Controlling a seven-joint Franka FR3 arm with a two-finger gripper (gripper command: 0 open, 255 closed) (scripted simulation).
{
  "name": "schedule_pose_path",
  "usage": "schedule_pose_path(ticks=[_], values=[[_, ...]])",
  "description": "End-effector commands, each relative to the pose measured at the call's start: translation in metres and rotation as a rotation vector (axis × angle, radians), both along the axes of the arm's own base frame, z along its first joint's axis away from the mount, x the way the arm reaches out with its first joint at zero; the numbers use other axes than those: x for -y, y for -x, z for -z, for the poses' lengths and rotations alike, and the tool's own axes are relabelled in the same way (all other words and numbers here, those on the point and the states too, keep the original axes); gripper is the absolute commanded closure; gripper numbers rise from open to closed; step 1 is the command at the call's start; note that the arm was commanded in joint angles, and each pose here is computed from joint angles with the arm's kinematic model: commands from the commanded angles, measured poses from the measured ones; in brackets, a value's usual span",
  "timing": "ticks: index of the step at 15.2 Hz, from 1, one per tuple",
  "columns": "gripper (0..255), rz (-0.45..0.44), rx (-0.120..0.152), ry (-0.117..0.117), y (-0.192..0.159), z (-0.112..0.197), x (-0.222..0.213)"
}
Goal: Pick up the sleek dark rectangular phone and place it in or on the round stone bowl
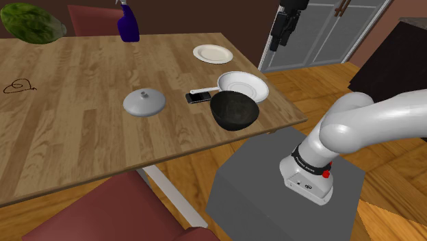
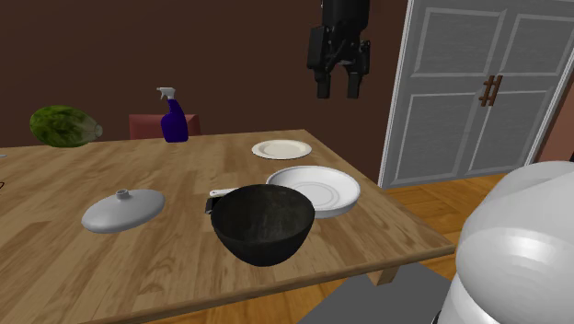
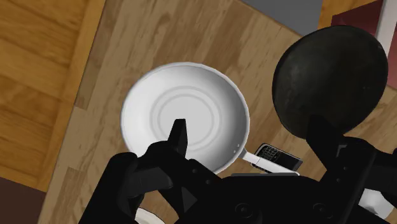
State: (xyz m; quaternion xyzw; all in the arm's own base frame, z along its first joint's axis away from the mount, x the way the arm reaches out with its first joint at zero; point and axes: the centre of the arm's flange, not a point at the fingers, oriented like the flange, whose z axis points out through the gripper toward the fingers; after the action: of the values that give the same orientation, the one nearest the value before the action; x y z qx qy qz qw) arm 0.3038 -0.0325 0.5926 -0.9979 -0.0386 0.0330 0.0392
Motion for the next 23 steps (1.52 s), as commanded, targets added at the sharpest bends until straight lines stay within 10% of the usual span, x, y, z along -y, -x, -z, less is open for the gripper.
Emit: schedule_pose_path(ticks=[1,23], values=[[0,0.000,0.000,0.000,0.000,0.000,0.000],[0,-0.739,0.092,0.026,-0.166,0.204,-0.109]])
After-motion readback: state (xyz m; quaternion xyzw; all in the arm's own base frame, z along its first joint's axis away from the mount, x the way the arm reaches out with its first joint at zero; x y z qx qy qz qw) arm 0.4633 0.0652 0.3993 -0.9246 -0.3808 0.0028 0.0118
